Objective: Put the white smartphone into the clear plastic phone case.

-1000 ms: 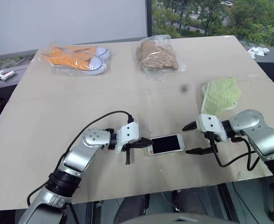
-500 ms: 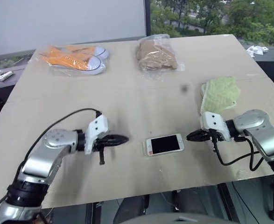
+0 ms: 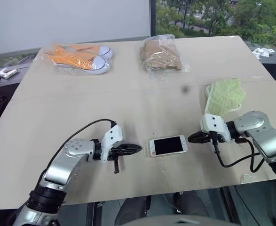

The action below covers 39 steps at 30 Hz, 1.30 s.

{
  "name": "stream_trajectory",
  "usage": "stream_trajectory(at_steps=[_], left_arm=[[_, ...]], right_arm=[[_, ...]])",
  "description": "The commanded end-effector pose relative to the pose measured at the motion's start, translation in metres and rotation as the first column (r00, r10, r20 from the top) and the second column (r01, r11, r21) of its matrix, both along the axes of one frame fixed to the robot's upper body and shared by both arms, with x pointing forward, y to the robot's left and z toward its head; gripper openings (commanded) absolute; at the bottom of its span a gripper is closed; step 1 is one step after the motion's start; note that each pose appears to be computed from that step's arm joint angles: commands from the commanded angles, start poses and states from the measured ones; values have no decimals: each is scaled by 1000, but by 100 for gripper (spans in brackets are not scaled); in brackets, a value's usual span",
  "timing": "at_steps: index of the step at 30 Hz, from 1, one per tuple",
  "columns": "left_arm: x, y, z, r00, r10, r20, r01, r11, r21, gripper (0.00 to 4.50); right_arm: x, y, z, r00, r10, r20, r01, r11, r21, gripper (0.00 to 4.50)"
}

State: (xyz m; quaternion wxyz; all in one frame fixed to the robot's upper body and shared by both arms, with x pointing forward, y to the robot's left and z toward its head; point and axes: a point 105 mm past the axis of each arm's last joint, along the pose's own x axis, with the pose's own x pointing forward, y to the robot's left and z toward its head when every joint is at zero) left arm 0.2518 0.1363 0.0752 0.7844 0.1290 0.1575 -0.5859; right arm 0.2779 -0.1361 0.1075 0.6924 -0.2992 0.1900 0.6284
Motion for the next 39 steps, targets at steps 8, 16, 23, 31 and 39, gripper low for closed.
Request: stream_trajectory(at_steps=[8, 16, 23, 31, 39], left_arm=[[1, -4, -3, 999, -43, 29, 42, 999, 25, 0], [2, -12, -4, 998, -46, 40, 45, 999, 20, 0], [11, -28, -6, 998, -33, 56, 32, 999, 8, 0], [7, -41, -7, 998, -45, 49, 46, 999, -19, 0], [5, -35, -9, 998, -39, 40, 39, 999, -5, 0]], right_arm=[[-7, 10, 7, 999, 50, 16, -50, 999, 7, 7], [-10, 16, 8, 998, 67, 15, -68, 998, 12, 7], [-10, 23, 10, 997, 80, 20, -81, 996, 22, 7], [-12, 31, 8, 996, 92, 13, -92, 995, 31, 7], [-4, 16, 21, 999, 48, 26, -48, 998, 31, 7]])
